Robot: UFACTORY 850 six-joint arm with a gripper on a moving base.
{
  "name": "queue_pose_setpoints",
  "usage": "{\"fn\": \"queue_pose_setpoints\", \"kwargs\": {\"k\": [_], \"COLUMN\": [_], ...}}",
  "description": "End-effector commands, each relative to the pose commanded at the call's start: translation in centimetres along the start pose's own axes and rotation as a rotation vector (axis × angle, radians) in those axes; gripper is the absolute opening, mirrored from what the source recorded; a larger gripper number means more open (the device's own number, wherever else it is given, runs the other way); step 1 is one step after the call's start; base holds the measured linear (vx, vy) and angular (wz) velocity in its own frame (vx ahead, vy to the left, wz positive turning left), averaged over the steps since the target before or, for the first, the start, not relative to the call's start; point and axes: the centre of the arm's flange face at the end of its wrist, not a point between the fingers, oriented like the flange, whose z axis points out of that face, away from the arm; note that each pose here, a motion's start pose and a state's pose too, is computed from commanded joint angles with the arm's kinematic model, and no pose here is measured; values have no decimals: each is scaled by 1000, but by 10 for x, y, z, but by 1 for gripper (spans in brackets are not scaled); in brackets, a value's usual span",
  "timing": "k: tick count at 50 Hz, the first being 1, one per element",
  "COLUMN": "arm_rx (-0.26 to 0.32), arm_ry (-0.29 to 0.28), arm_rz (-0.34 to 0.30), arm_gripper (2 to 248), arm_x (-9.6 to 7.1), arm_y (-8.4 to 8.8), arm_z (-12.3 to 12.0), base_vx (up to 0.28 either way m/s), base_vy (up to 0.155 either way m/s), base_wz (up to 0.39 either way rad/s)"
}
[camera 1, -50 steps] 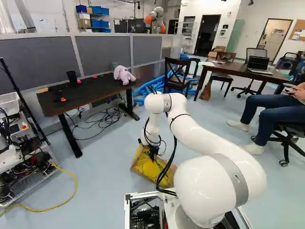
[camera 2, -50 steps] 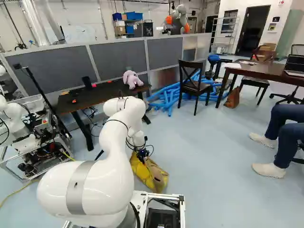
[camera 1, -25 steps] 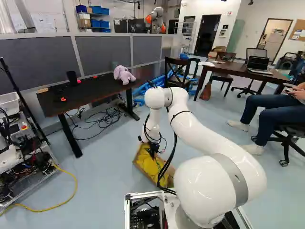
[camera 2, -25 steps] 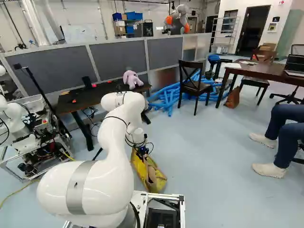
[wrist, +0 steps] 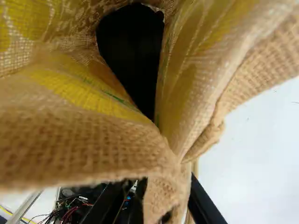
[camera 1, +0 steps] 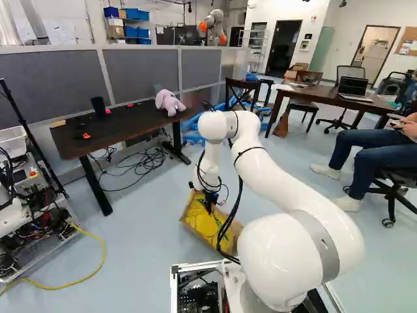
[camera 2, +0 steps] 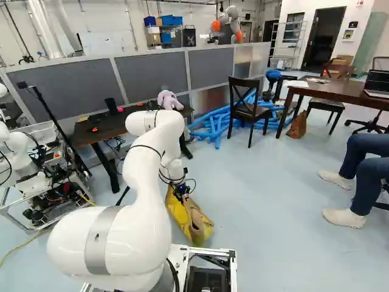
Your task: Pick up the bag on the ground and place it on the table
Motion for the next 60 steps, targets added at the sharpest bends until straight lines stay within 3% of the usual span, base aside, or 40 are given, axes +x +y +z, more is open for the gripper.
{"fn": "queue_pose_setpoints", "kwargs": {"k": [27, 60], "arm_rx": [-5, -5], "arm_ry": [12, 17], "arm_rz": [-2, -60], "arm_gripper": [21, 21], "arm_x": [-5, -19], "arm_y": [-2, -38], "arm_z": [-41, -90], "base_vx": [0, 0], "base_vy": [0, 0], "base_wz": [0, 0]}}
